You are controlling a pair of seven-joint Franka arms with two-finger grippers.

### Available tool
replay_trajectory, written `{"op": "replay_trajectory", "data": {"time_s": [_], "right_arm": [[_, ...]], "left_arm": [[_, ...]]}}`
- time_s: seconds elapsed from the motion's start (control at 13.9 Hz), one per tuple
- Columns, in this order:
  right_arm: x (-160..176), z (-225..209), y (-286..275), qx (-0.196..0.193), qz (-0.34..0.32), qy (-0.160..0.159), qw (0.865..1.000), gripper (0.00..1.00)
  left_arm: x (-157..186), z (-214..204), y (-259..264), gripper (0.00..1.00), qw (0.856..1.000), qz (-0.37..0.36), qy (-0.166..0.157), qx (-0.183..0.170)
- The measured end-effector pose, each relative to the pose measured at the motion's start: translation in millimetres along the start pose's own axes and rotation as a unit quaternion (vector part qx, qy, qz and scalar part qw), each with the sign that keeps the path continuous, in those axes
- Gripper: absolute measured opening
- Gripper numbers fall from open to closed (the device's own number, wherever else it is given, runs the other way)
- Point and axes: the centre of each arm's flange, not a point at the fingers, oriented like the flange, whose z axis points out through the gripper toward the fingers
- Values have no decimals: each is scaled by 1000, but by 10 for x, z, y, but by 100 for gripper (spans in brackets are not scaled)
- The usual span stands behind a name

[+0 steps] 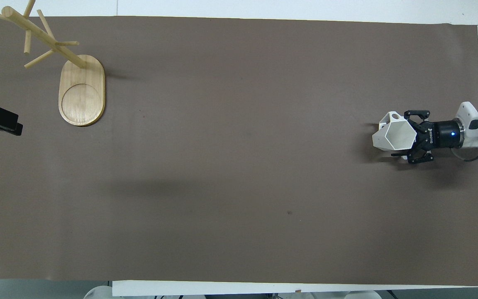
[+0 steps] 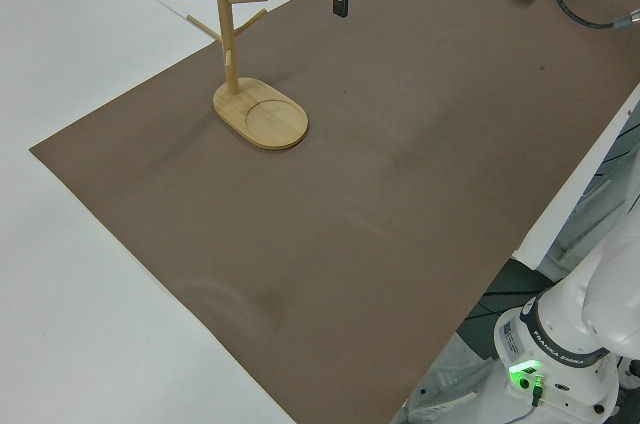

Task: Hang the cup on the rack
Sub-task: 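Lift the cup with the right gripper while the left gripper approaches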

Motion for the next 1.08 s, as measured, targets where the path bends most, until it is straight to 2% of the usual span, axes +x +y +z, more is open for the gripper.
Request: {"op": "replay_trajectory", "data": {"time_s": [0.43,0.57,0.93,1.08], "right_arm": [[17,62,12,4,-2,2,1000,96],[46,129,49,10,-5,2,1000,78],[131,345,189,11,-7,14,1000,78],[307,586,363,16,-4,23,1000,78]], "left_arm": [[0,0,0,100,1000,0,0,0],[0,0,0,100,1000,0,0,0],[-84,-31,153,100,1000,14,-13,1],[-97,-46,163,100,1000,14,-12,1]]}}
